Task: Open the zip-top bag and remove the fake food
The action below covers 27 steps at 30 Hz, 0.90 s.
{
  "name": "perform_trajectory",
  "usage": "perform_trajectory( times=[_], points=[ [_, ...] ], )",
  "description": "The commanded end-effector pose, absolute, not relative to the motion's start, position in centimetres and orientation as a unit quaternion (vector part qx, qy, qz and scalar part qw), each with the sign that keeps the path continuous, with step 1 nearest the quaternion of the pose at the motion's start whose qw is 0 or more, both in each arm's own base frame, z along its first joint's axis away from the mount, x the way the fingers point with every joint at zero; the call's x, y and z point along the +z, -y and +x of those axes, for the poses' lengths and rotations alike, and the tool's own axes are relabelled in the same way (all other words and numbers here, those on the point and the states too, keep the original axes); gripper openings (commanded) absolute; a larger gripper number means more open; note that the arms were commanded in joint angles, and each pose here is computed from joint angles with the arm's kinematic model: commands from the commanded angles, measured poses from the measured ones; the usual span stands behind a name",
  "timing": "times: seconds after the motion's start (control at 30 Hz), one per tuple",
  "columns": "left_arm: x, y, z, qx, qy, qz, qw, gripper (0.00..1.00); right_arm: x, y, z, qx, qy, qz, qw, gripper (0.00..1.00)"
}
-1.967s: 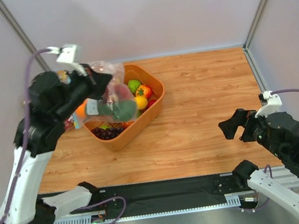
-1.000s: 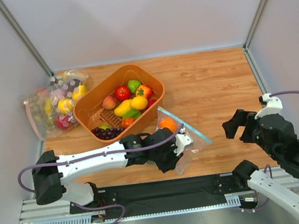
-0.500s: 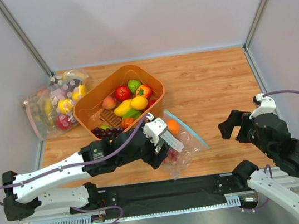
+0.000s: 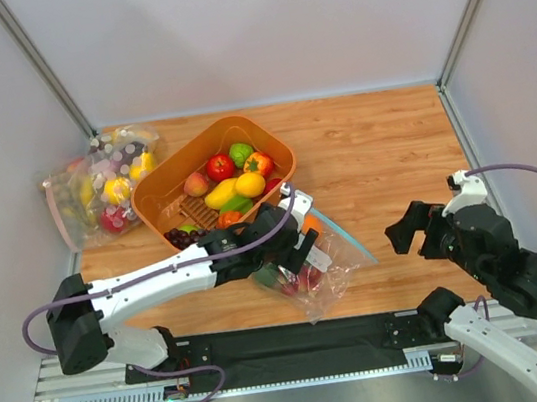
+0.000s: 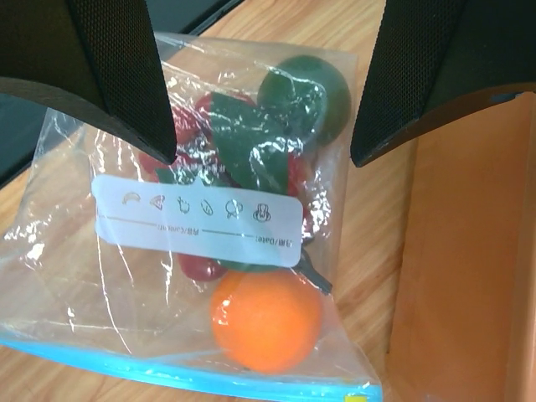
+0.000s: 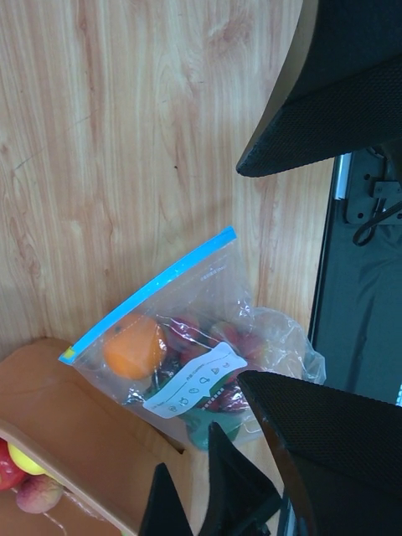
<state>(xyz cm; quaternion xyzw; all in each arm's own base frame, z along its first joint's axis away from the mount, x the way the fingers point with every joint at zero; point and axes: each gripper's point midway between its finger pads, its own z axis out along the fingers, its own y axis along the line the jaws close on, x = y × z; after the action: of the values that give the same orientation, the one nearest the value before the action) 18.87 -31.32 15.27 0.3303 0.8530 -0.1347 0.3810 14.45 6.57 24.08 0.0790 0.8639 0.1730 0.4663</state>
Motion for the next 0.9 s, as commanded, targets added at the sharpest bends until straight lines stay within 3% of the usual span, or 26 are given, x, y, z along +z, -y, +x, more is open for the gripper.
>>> perform_trajectory(
  times=[0.0, 0.27, 0.37, 0.47, 0.57, 0.6, 0.87],
  points=[
    [16.3, 33.4, 20.5, -0.15, -0.844, 0.319, 0.403, 0.92, 23.9, -7.7, 14.5, 0.196, -0.863, 0.063, 0.461, 1.0],
    [12.2, 34.3, 19.9, -0.171, -0.857, 0.327, 0.359, 0.88, 22.9, -9.6, 15.0, 0.223, -0.866, 0.045, 0.446, 1.0],
    [11.7, 34.2, 19.2, -0.191, -0.859, 0.32, 0.351, 0.65, 22.5, -9.7, 15.2, 0.22, -0.868, 0.041, 0.443, 1.0],
    [11.8, 34.0, 18.6, -0.203, -0.857, 0.322, 0.347, 0.32, 22.3, -10.1, 15.5, 0.223, -0.868, 0.033, 0.443, 1.0],
    [12.3, 33.7, 18.1, -0.214, -0.855, 0.32, 0.347, 0.06, 22.1, -10.7, 15.8, 0.23, -0.869, 0.027, 0.438, 1.0],
    [12.3, 33.5, 17.9, -0.216, -0.855, 0.32, 0.346, 0.03, 22.1, -11.0, 15.9, 0.235, -0.868, 0.024, 0.437, 1.0],
    [16.1, 31.9, 15.6, -0.305, -0.804, 0.321, 0.396, 0.0, 21.9, -15.3, 17.1, 0.298, -0.848, -0.067, 0.432, 1.0]
  ],
)
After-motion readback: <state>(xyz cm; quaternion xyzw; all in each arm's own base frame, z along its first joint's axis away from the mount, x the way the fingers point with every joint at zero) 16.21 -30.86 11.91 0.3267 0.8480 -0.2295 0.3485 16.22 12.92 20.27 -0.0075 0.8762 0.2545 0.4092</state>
